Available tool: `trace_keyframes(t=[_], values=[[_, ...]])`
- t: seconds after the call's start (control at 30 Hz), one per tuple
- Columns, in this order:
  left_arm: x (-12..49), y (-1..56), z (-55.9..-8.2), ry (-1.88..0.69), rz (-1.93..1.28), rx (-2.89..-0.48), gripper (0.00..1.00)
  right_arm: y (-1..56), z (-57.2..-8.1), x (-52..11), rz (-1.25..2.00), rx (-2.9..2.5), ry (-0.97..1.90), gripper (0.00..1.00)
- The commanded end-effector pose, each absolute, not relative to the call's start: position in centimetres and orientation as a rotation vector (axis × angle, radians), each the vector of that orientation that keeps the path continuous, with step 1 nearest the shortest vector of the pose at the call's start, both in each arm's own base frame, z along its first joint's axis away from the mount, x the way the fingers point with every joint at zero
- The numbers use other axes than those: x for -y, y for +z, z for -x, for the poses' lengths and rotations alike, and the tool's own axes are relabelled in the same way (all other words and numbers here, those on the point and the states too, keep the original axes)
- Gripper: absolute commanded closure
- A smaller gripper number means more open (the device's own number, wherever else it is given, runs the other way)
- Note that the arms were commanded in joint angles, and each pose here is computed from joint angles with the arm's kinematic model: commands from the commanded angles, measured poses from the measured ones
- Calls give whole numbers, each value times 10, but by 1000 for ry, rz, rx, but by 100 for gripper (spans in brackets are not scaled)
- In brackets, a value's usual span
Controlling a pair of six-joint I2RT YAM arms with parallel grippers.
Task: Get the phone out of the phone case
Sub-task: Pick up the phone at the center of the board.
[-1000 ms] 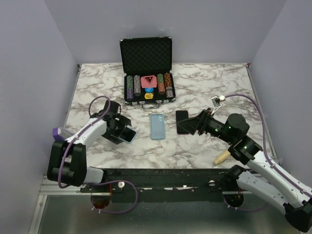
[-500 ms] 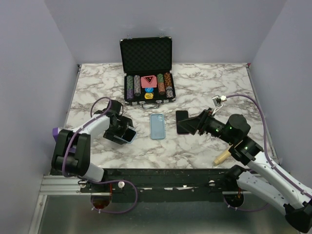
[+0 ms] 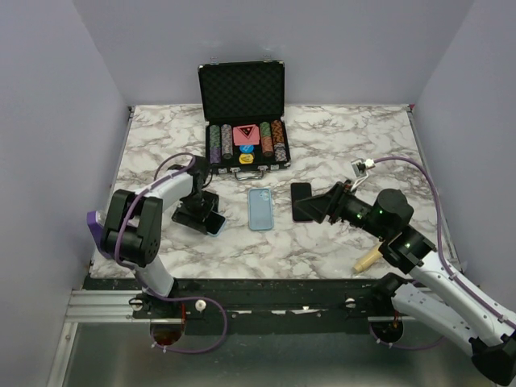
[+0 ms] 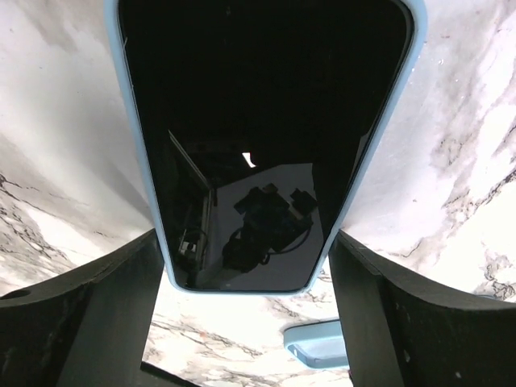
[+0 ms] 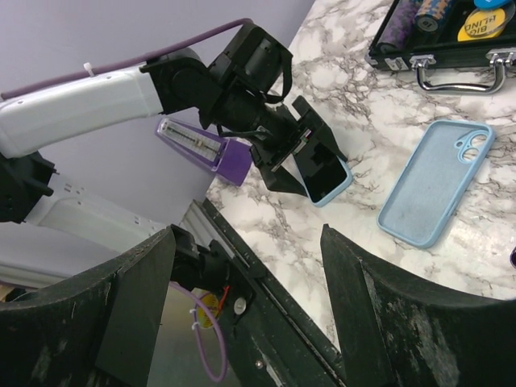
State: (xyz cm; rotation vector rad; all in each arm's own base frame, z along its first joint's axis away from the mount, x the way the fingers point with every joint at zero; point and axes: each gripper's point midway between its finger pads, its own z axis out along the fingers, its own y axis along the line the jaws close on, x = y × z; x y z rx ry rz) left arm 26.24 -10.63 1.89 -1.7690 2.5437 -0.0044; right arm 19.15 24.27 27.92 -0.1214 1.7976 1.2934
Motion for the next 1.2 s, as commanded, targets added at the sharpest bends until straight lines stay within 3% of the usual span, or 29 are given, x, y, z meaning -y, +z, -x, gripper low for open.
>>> trace_keyframes(t=[0.0,0.27,0.33,0.37,0.4,0.63,0.87,1.17], values=[[102,11,-250,101,1804,-2534,18,283,-193,-240,124,-1787,1265,19],[108,-1,-250,-59,1723,-2521,62,268,-194,-237,120,-1853,1219,18],[109,3,-253,-113,1668,-2511,80,263,-194,-237,114,-1862,1213,19],[109,6,-255,-138,1642,-2503,97,260,-195,-236,113,-1866,1209,19],[108,9,-254,-143,1621,-2502,100,259,-194,-237,117,-1869,1212,18],[107,32,-253,-258,1477,-2470,100,237,-197,-247,136,-1927,1226,19],[125,65,-253,-547,1274,-2430,100,207,-202,-262,163,-1996,1264,16],[128,123,-245,-779,1072,-2242,100,181,-205,-273,167,-2060,1290,14]])
